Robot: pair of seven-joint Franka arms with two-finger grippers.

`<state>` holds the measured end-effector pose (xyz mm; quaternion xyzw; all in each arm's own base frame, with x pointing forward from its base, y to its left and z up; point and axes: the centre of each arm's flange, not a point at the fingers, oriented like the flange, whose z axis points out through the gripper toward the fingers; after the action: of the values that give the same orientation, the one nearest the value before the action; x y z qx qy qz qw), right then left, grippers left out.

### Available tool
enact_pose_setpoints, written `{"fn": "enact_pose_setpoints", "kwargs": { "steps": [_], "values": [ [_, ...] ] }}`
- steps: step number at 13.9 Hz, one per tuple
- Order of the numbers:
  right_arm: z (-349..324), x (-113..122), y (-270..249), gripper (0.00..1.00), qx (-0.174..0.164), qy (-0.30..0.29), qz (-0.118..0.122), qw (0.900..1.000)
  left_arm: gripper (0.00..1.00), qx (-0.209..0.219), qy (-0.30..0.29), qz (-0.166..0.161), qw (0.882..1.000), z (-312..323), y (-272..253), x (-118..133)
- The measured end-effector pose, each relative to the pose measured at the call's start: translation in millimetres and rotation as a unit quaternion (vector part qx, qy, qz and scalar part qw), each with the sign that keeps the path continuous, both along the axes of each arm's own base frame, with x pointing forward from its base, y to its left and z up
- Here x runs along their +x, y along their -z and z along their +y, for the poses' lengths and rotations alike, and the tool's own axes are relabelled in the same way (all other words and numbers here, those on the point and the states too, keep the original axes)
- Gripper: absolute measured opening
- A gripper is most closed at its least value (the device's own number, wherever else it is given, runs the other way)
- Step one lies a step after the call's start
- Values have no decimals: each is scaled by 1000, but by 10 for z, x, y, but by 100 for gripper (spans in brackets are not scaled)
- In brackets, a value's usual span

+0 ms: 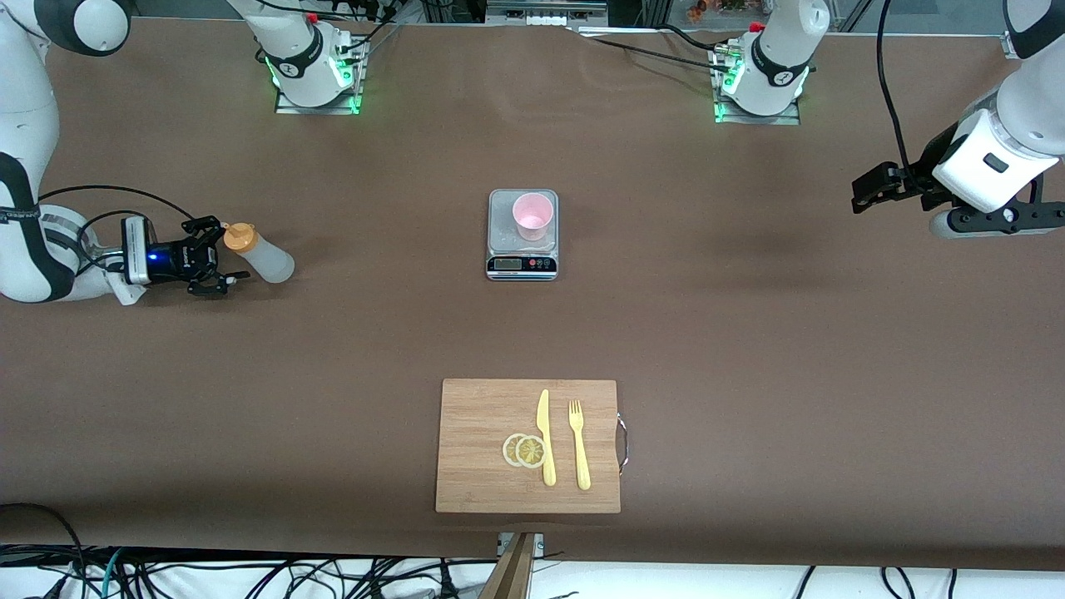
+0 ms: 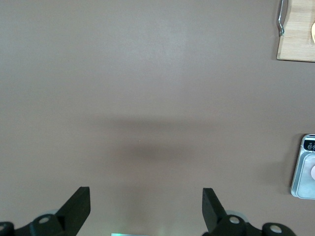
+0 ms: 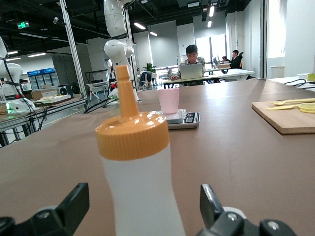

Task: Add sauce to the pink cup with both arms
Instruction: 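Reach the right gripper to the squeeze bottle and grasp it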

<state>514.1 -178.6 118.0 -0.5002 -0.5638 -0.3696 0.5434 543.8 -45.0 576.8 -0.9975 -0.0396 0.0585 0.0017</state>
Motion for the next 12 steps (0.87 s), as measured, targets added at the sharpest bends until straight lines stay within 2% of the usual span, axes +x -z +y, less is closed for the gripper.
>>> {"fn": "enact_pose_setpoints", "kwargs": {
  "steps": [8,9,11,12],
  "values": [
    [502,44,97,97,10,-25,10,1000,100,0,0,0,1000,-4,0,0],
    [529,51,98,89,9,-27,10,1000,100,0,0,0,1000,-4,0,0],
    [535,52,102,62,9,-28,10,1000,100,0,0,0,1000,-4,0,0],
    [533,51,104,52,9,-28,10,1000,100,0,0,0,1000,-4,0,0]
  ]
}}
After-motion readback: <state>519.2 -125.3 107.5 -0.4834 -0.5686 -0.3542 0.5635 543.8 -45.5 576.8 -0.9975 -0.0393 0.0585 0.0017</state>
